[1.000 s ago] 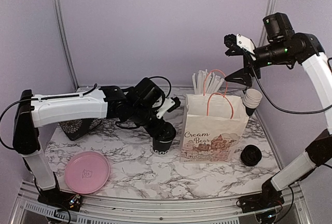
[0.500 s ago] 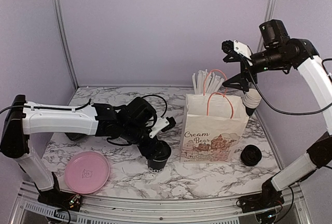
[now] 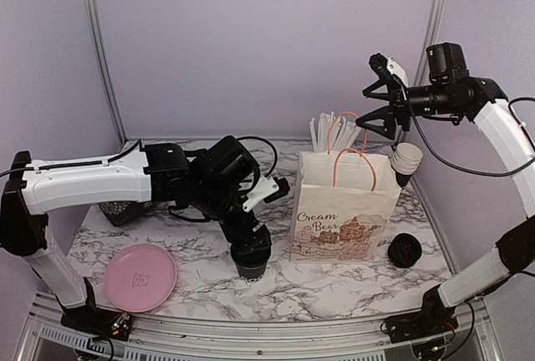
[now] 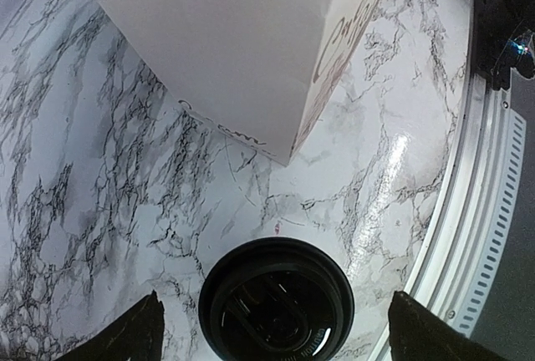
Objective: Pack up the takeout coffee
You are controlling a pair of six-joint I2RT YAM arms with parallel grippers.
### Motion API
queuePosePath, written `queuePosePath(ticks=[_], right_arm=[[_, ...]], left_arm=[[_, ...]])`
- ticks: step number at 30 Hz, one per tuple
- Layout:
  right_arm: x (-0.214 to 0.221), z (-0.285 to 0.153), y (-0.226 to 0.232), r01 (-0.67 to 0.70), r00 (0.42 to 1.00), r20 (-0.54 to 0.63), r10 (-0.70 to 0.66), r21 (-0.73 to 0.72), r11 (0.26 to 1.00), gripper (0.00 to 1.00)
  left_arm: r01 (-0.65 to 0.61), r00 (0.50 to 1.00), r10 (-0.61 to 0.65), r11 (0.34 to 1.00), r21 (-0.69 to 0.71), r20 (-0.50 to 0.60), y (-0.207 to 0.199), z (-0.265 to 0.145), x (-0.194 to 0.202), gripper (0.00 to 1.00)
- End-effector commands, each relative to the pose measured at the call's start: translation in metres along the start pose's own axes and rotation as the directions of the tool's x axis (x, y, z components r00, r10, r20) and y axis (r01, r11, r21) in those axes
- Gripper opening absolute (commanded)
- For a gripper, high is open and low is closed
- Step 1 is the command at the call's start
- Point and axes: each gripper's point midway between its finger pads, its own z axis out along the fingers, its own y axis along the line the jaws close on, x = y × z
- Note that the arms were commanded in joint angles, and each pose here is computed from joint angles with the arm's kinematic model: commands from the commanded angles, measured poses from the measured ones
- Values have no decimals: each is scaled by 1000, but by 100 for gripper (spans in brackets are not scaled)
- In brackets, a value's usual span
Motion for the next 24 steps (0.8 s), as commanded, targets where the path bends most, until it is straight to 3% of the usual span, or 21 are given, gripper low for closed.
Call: queuePosePath(ticks=[1,8,24], right_arm=[[-28,-29,-14,-74,981,180,67,34,997,99],[-4,-30,-12,-117,980,167,109,39,992,99],[8,-24,-4,-111,983,150,108,8,994,99]], left_arm=[[14,979,-11,1000,13,-202,-4,-4,30,92],[103,939,-118,993,-62,-324,3,-2,36,89],[109,912,-117,993,-43,-394,0,13,39,83]])
